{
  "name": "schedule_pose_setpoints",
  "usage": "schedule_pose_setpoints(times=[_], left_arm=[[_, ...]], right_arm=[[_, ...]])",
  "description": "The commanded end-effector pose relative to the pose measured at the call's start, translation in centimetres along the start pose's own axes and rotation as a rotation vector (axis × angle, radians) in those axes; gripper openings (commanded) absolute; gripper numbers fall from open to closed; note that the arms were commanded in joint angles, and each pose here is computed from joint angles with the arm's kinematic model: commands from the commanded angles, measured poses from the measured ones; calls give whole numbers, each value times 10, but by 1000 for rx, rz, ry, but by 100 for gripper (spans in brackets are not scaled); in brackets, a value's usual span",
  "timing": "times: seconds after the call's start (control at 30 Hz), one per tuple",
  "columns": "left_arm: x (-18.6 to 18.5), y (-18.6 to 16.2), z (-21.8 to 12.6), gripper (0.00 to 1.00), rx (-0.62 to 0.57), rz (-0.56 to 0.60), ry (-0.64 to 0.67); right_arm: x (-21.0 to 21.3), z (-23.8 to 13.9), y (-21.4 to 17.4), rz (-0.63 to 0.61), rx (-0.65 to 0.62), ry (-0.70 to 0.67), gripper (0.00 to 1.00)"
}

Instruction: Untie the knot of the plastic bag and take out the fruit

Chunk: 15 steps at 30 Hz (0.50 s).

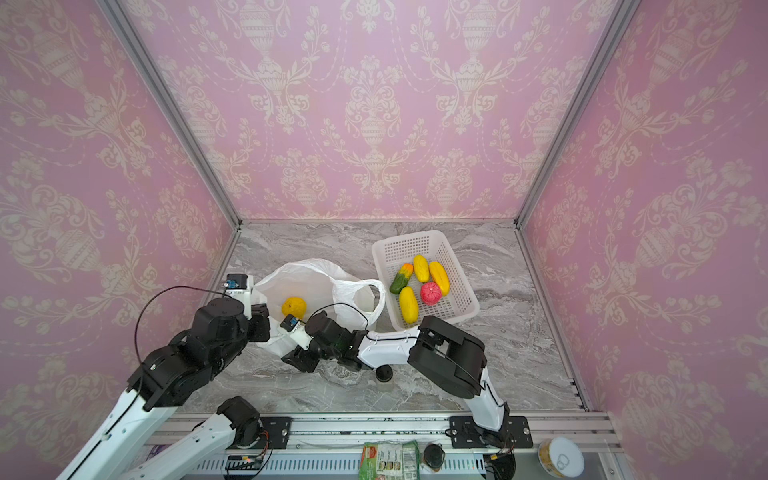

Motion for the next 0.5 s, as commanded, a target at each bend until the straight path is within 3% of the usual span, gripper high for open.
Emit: schedule_pose_setpoints(times=[0.0,0.13,0.27,0.4,0.47], left_arm=[[-2,-2,-15,0,57,84,-46],[-4,-10,0,0,18,97,-59],[-13,-17,9,0,76,114,-94],[-17,-18,8,0,59,115,-128],[-14,-18,8,0,56,111,-109]], right_arm=[[14,-20,20,-97,-70,55,56],[-6,-44,46,-33,-127,-15,54],[-34,-71,66,59,-190,-83,50],[-52,-74,65,89,-172,-155,45],[-53,-73,63,90,-162,-129,45]])
Point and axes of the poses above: each gripper's point midway between its finger pads, its own z axis out along the fingers, its own x axis along the line the jaws close on, y = z × x, the point moved 3 cm from there along -z, back along the fingers, and after that the axes turned 2 degrees about -z, right-handed, at the moved point
